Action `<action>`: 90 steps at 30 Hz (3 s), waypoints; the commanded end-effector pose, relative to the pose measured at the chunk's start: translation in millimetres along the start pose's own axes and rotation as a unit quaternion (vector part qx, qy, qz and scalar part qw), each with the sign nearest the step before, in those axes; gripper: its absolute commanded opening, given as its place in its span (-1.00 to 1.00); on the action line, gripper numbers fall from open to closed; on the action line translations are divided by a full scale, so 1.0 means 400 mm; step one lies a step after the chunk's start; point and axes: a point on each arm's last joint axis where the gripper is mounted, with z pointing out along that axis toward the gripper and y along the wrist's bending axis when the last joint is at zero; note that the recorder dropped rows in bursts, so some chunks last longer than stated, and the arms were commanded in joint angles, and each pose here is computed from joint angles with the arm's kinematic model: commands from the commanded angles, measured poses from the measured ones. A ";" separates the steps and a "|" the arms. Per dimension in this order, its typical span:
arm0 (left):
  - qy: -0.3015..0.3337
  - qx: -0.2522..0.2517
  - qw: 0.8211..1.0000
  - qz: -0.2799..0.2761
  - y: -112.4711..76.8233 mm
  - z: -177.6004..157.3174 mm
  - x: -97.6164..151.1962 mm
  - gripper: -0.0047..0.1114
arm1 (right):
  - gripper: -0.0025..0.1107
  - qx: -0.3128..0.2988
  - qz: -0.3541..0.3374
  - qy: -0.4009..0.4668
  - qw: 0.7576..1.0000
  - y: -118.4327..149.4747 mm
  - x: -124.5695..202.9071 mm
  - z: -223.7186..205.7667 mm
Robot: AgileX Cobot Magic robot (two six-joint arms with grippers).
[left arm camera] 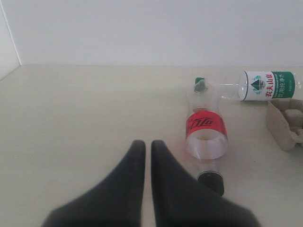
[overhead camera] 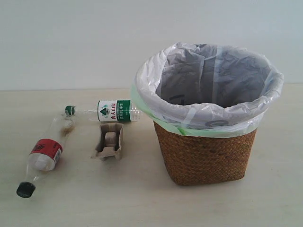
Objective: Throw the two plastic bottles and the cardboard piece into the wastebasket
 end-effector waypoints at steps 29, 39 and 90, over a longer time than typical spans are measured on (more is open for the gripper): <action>-0.546 0.115 0.824 -0.095 -0.019 -0.146 -0.218 -0.85 | -0.91 0.001 -0.006 -0.007 1.000 0.000 -0.003 -0.001; -0.352 0.083 0.918 -0.164 -0.004 -0.104 -0.396 -0.85 | -0.91 0.001 -0.006 -0.007 1.000 0.000 -0.003 -0.001; 0.448 0.228 0.864 0.026 -0.133 0.684 -0.223 0.96 | -0.91 0.001 -0.006 -0.007 1.000 0.000 -0.003 -0.001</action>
